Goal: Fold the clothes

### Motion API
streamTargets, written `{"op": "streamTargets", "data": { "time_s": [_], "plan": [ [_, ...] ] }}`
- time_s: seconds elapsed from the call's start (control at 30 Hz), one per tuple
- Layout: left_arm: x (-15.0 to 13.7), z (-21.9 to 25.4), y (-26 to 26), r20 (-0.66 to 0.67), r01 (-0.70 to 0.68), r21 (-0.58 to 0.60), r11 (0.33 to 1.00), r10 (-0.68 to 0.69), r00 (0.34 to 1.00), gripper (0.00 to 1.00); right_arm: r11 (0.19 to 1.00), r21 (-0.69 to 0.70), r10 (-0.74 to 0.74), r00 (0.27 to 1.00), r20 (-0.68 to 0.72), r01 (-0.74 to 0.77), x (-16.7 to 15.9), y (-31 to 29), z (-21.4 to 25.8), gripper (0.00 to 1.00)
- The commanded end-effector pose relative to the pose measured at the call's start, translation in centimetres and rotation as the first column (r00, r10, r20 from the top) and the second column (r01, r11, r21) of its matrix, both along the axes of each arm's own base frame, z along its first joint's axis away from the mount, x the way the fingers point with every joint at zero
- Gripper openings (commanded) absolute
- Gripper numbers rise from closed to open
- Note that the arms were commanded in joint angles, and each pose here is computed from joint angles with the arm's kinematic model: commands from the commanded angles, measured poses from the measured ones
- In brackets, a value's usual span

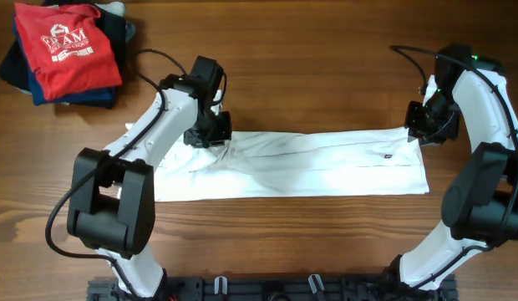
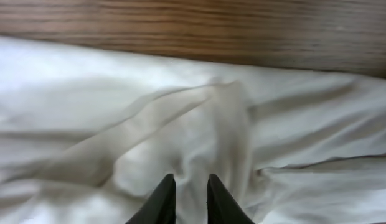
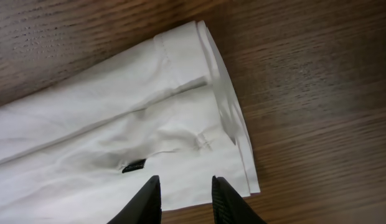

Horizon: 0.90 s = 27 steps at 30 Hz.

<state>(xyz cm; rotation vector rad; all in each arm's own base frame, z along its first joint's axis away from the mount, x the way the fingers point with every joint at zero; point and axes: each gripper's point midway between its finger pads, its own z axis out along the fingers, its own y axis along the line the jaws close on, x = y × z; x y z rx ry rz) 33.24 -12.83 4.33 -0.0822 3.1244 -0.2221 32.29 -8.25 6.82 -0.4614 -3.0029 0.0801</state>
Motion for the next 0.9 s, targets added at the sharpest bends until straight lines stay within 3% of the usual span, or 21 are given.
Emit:
{"op": "streamTargets", "data": {
  "time_s": [0.0,0.13,0.33,0.37,0.57,0.67,0.7,0.77,0.87],
  "plan": [
    [0.8,3.2,3.5,0.086,-0.135,0.089,0.987,0.127,0.988,0.13,1.000,0.014,0.004,1.000,0.013,-0.004,0.0,0.1,0.3,0.27],
    [-1.3,1.4,6.6,0.028,-0.225,0.202,0.953,0.223,0.974,0.09,1.000,0.014,0.003,1.000,0.014,-0.004,0.0,0.1,0.3,0.27],
    [-2.7,-3.2,9.6,0.029,-0.342,0.201,0.918,0.343,0.939,0.11,1.000,0.015,0.003,1.000,0.013,-0.003,0.0,0.1,0.3,0.28],
    [-3.1,-4.3,10.1,0.033,-0.356,0.199,0.913,0.357,0.934,0.12,1.000,0.015,0.003,1.000,0.010,-0.003,0.0,0.1,0.3,0.35],
    [-2.9,-4.5,11.9,0.030,-0.425,0.165,0.890,0.426,0.904,0.14,1.000,0.014,0.002,1.000,0.011,-0.002,0.0,0.1,0.3,0.38],
    [-1.4,-1.8,11.7,0.079,-0.440,0.118,0.890,0.434,0.898,0.17,0.999,0.009,-0.032,0.999,0.039,0.032,0.3,-1.3,0.2,0.50],
    [-0.5,0.1,11.7,0.122,-0.445,0.094,0.890,0.434,0.893,0.20,0.999,0.034,-0.017,0.999,0.048,0.015,0.3,-1.6,0.2,0.51],
    [0.7,2.5,11.6,0.189,-0.451,0.056,0.891,0.434,0.881,0.39,0.990,0.137,0.027,0.995,0.097,-0.041,0.9,-0.8,0.2,0.53],
    [1.6,5.3,11.6,0.266,-0.455,0.011,0.891,0.436,0.860,0.44,0.977,0.192,0.076,0.990,0.117,-0.098,0.7,-0.4,-0.2,0.65]
  ]
}}
